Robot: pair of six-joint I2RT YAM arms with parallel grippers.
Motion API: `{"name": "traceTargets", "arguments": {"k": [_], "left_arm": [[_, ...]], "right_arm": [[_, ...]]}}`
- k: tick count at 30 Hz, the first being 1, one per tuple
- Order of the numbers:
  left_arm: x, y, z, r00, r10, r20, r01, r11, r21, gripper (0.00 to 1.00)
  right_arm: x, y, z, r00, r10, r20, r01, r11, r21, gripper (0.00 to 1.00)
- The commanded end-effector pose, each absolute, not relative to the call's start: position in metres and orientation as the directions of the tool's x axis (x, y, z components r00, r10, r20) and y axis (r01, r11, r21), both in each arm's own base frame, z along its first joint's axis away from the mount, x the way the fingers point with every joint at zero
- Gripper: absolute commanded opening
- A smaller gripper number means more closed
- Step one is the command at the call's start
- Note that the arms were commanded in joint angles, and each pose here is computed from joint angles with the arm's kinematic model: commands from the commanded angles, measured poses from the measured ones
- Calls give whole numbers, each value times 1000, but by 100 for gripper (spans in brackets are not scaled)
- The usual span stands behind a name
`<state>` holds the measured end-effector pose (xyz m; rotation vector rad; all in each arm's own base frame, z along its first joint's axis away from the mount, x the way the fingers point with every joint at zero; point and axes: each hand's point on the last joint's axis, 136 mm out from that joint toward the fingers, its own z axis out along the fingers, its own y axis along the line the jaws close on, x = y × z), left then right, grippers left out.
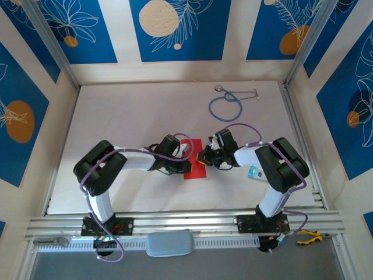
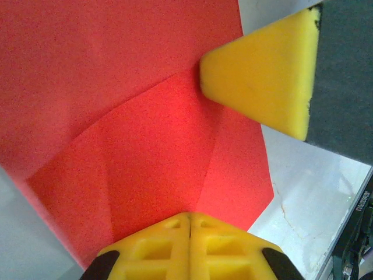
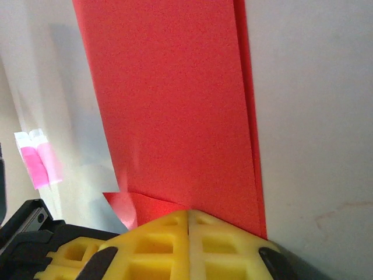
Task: Fold a paper plane with a square sheet of paper (pick it up from the middle)
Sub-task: Fold the triangle a second time at the center of the table.
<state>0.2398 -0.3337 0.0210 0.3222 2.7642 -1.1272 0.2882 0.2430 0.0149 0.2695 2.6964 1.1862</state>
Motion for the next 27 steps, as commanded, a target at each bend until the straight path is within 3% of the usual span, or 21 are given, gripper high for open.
{"name": "traceTargets", "arguments": {"k": [1, 9, 16, 27], "left_arm": [[233, -325, 14, -979, 148, -138, 202, 728, -655, 0], [249, -351, 45, -975, 131, -179, 220, 655, -723, 0], [256, -360, 23, -985, 124, -122, 174, 666, -725, 0], [226, -332, 4, -987, 150, -60, 150, 713, -684, 2]], "right_arm": [[272, 223, -18, -961, 274, -34, 180, 716, 675, 0], [272, 223, -16, -961, 276, -36, 180, 715, 676, 0], [272, 223, -16, -961, 274, -31, 183, 717, 672, 0], [267, 219, -26, -961, 277, -13, 203, 734, 649, 0]]}}
